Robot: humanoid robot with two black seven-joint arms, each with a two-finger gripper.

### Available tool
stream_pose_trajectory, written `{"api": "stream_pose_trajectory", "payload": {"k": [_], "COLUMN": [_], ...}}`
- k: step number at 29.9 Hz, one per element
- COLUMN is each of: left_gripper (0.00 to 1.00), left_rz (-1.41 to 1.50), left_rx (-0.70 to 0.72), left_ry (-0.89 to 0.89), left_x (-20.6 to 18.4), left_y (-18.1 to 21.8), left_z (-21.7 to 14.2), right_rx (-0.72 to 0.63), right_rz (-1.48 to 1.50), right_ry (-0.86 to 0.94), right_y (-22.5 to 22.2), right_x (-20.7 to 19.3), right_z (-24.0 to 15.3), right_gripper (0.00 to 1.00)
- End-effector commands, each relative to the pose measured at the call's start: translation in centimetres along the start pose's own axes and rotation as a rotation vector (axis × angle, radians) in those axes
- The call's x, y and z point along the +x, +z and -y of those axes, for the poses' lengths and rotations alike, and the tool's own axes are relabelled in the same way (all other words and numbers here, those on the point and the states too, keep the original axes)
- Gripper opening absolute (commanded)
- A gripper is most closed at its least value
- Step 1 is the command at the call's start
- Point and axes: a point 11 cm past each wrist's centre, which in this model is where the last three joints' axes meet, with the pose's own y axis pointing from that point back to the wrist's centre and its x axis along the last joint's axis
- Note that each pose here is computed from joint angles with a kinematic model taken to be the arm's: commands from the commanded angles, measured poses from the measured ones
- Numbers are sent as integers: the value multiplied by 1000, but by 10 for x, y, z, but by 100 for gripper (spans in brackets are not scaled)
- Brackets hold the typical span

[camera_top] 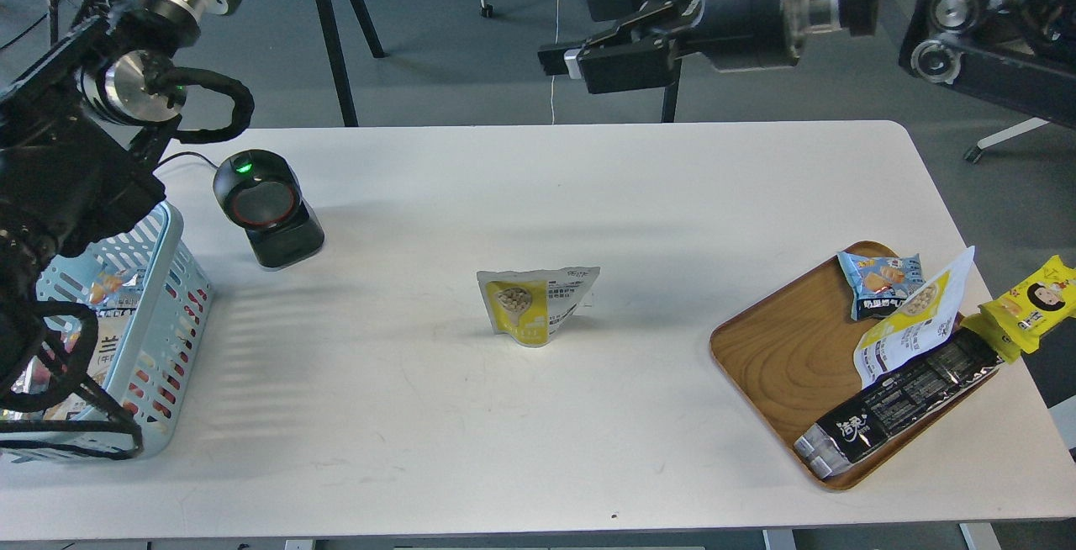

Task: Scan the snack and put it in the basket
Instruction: 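Withdraw the right arm away from the table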

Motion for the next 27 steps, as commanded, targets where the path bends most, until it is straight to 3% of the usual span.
{"api": "stream_pose_trajectory", "payload": {"k": [1,7,15,22,27], "left_gripper": [100,100,99,98,95], "left_rz": [138,396,843,1267,1561], "left_rx": [27,64,93,57,31], "left_ry": [-27,-182,-609,-1006,-1252], "left_x": [1,-36,-150,-245,-283], "left_y": [23,53,66,17,-33], "left_z": [3,17,6,-36,-70], "right_rx": [-47,-102,-174,-41,100], "right_rz": [232,639,1087,1458,1594], "right_ry": [164,418,810,984,1235], "right_y": [30,75,145,163,180], "right_x": [-3,-12,-23,-64,-59], "right_z": [-37,-74,-120,-131,-139], "right_gripper": [99,98,99,99,99]}}
